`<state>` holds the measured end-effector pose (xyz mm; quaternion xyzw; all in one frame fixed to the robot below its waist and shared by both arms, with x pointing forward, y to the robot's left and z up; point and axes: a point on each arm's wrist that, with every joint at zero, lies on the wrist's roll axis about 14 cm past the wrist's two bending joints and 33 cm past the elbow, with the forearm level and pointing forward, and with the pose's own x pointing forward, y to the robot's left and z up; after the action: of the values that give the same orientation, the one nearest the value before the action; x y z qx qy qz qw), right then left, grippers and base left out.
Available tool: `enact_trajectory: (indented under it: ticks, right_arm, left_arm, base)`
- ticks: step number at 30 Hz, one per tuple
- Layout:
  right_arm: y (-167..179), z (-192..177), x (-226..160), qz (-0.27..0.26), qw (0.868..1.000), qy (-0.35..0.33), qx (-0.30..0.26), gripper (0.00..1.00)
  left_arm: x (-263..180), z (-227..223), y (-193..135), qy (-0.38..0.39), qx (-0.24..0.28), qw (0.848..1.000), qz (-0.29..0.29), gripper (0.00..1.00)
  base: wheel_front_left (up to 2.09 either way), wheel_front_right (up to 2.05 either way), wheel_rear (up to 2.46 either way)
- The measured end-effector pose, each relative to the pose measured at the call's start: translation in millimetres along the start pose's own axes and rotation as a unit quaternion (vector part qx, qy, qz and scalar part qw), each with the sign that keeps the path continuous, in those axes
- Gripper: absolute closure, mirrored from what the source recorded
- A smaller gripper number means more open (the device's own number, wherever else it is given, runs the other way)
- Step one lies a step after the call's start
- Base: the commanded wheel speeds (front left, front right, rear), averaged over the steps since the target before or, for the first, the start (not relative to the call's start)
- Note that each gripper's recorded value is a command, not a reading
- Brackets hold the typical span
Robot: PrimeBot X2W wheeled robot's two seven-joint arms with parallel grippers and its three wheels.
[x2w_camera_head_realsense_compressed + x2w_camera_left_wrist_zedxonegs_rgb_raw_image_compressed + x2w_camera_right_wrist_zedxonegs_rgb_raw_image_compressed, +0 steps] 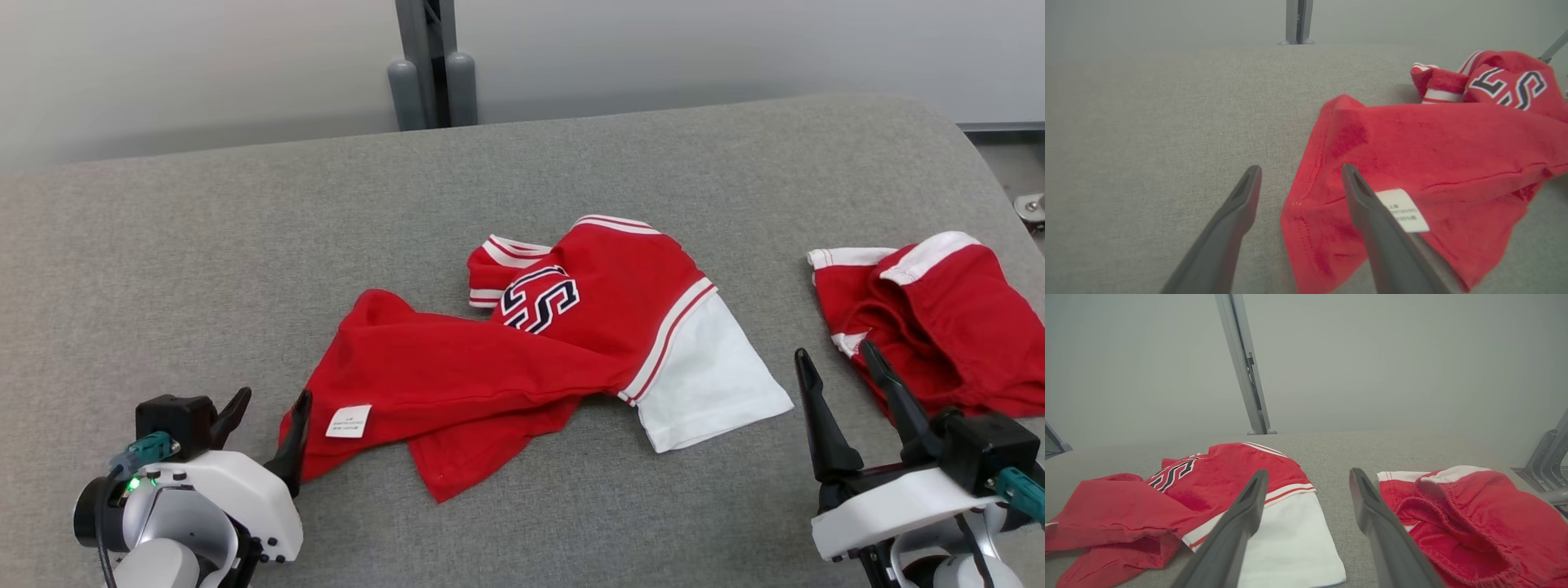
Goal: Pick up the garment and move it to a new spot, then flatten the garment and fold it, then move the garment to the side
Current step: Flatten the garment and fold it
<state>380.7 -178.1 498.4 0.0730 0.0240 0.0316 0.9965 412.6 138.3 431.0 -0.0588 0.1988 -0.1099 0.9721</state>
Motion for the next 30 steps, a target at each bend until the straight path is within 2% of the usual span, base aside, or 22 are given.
enact_trajectory:
  ticks: [6,11,12,14,15,22,30]
  right_arm:
    - [-12,-6,0,-0.017,1.000,0.006,0.003,0.00]
    - [-17,-12,1,-0.026,1.000,0.012,0.004,0.00]
    - [-18,-12,1,-0.027,1.000,0.012,0.004,0.00]
    - [-19,-13,3,-0.028,1.000,0.012,0.003,0.00]
    - [-20,-12,3,-0.029,1.000,0.011,0.003,0.00]
    - [-32,-22,2,-0.047,0.998,0.032,-0.001,0.00]
    - [-25,-91,9,-0.030,0.985,0.166,-0.016,0.00]
  left_arm:
    - [14,-41,3,0.075,-0.022,0.997,0.000,0.00]
    - [22,-55,5,0.101,-0.028,0.994,-0.001,0.00]
    - [23,-56,5,0.104,-0.028,0.994,-0.003,0.09]
    - [25,-57,4,0.106,-0.030,0.994,-0.005,0.88]
    - [26,-57,4,0.107,-0.031,0.994,-0.006,1.00]
    - [27,-58,3,0.109,-0.030,0.994,-0.010,1.00]
    - [35,-36,5,0.071,-0.013,0.997,-0.011,1.00]
  base:
    - [0.00,0.00,0.00]
    - [0.00,0.00,0.00]
    - [0.00,0.00,0.00]
    - [0.00,0.00,0.00]
    - [0.00,0.00,0.00]
    - [0.00,0.00,0.00]
    - [0.00,0.00,0.00]
